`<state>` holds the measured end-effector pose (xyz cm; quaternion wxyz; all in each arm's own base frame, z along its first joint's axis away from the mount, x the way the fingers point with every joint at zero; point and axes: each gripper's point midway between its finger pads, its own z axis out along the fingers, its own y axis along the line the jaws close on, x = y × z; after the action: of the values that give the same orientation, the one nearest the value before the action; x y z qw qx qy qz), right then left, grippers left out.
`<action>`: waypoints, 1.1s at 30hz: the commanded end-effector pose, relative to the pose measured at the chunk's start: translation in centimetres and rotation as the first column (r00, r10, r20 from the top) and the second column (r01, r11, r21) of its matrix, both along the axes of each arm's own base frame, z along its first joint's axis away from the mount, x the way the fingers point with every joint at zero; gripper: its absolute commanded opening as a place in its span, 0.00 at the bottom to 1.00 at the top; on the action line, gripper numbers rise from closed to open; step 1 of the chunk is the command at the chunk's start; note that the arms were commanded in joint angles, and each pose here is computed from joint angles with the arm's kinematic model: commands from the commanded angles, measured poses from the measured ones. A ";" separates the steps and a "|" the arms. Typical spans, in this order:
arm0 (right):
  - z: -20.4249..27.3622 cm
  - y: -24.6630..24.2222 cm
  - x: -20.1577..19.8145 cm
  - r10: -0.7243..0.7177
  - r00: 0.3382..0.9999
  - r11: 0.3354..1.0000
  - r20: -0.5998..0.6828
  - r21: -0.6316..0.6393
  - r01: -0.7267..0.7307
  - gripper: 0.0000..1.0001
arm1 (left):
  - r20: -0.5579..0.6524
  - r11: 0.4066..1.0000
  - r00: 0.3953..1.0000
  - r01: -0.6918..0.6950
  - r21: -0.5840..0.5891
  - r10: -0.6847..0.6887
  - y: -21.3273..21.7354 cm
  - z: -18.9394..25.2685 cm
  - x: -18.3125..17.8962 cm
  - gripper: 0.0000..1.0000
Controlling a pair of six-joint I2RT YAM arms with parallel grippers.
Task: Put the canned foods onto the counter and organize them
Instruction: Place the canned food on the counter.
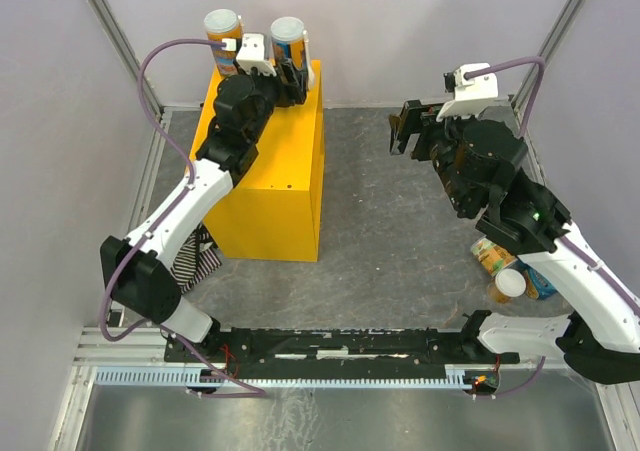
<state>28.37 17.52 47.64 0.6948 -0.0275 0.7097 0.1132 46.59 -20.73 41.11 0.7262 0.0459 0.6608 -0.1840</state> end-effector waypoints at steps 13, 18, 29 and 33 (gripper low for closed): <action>0.2 -0.7 0.0 -0.025 1.000 1.000 0.006 -0.011 0.025 0.85 | 0.032 0.997 0.997 -0.072 0.027 0.071 2.1 1.4 2.4 0.75; 0.1 -0.4 0.2 -0.019 1.000 1.000 0.003 -0.009 0.019 0.85 | 0.028 0.998 0.998 -0.052 0.034 0.051 2.2 1.5 2.7 0.75; 0.0 -0.4 0.1 -0.016 1.000 1.000 -0.004 -0.003 0.016 0.85 | 0.017 0.999 0.999 -0.030 0.037 0.029 1.6 1.2 3.4 0.75; -0.1 -0.5 0.0 -0.020 1.000 1.000 -0.008 -0.007 0.020 0.85 | 0.012 0.999 0.999 -0.033 0.020 0.033 1.7 1.2 3.3 0.80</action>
<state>28.58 17.61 46.55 0.6854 -0.0349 0.7205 0.0993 49.89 -19.20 41.11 0.7246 0.0378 0.6670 -0.1693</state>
